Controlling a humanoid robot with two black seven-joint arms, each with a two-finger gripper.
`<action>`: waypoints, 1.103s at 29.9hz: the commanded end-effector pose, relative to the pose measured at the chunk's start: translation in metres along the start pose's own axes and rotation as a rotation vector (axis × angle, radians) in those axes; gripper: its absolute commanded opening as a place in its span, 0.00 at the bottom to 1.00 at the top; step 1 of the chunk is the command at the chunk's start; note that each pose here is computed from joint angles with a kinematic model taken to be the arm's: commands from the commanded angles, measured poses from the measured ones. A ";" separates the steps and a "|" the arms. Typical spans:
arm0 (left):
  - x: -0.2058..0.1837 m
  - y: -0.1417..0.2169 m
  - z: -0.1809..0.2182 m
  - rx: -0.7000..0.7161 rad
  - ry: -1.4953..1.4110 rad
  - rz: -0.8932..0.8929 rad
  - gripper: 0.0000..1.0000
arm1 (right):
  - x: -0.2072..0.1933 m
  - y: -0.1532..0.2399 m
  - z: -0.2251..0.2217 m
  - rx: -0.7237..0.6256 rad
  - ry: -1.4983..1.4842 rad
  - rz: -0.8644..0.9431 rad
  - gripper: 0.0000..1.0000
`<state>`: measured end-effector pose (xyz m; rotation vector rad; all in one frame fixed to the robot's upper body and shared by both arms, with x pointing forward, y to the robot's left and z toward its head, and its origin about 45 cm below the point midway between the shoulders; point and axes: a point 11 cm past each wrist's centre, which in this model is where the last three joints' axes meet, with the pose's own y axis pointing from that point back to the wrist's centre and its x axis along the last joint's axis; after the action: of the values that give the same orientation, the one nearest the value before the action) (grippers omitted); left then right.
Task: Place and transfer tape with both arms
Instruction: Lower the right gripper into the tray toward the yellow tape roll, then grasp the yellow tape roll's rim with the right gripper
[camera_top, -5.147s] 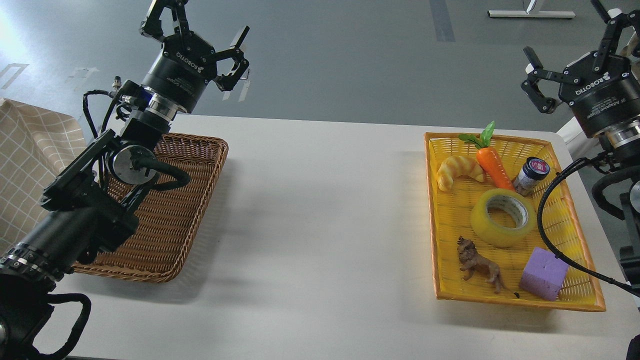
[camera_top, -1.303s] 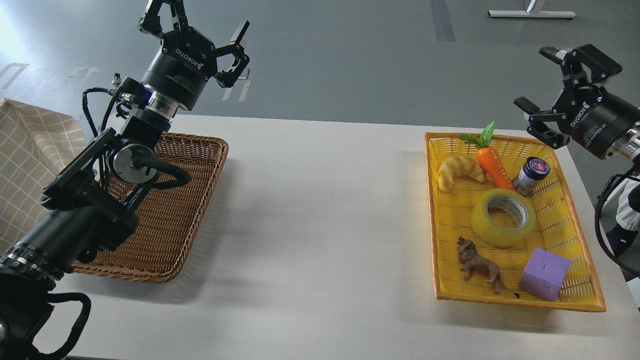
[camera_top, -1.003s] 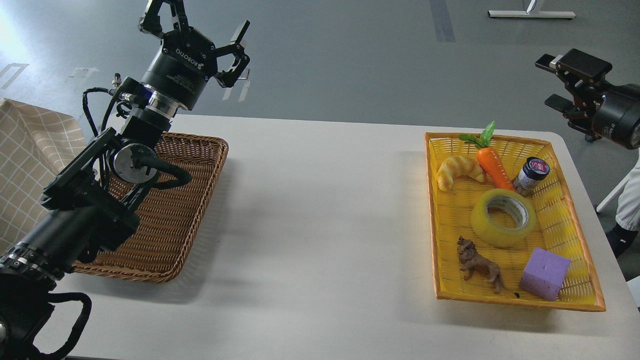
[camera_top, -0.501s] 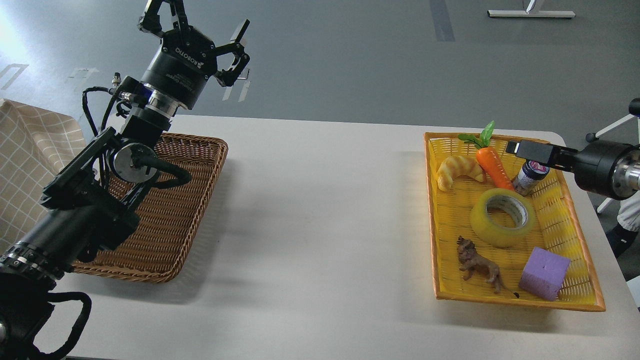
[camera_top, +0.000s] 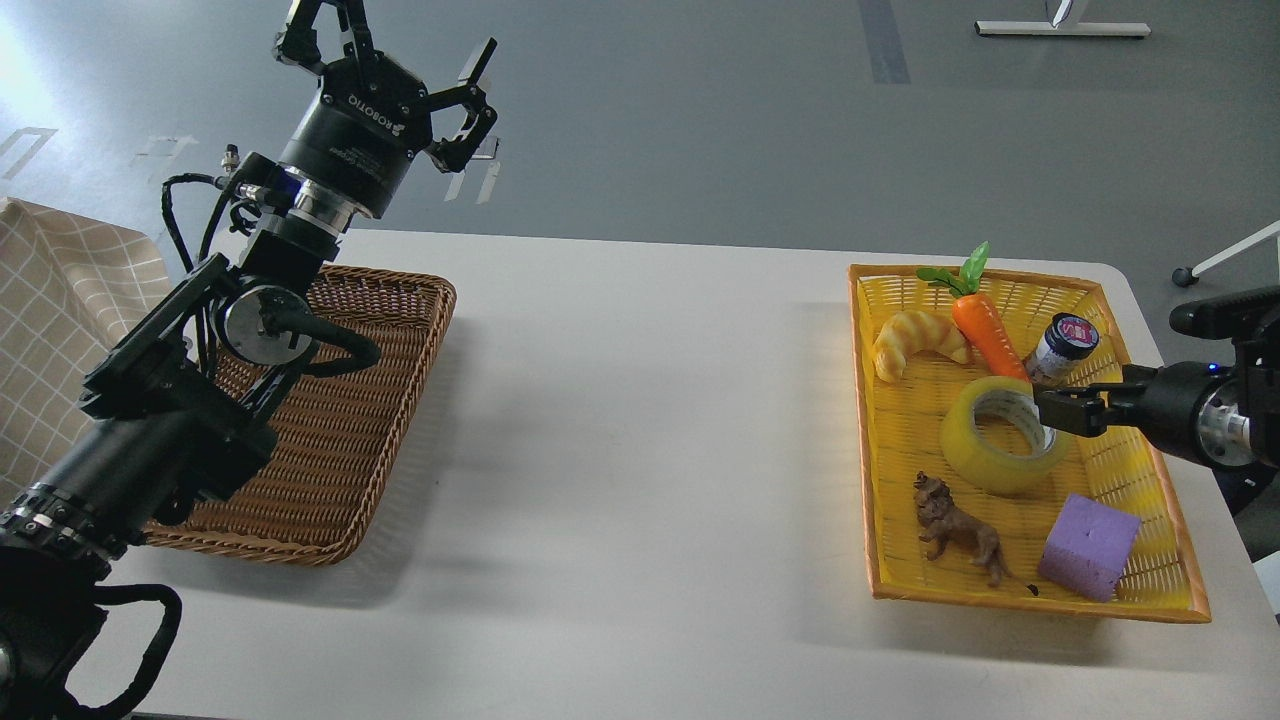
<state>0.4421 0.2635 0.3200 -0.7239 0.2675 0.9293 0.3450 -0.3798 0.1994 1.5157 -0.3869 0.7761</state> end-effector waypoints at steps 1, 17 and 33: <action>-0.001 0.000 0.000 0.000 0.001 -0.001 0.98 | -0.010 -0.006 0.003 -0.012 -0.011 -0.021 0.95; 0.000 0.000 -0.001 -0.001 0.003 0.000 0.98 | -0.021 -0.027 -0.003 -0.024 -0.044 -0.046 0.90; 0.000 0.000 -0.003 0.000 0.007 0.001 0.98 | -0.028 -0.039 -0.011 -0.024 -0.044 -0.059 0.70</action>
<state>0.4418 0.2622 0.3184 -0.7269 0.2733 0.9288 0.3490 -0.3712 0.1529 1.5154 -0.3821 0.6950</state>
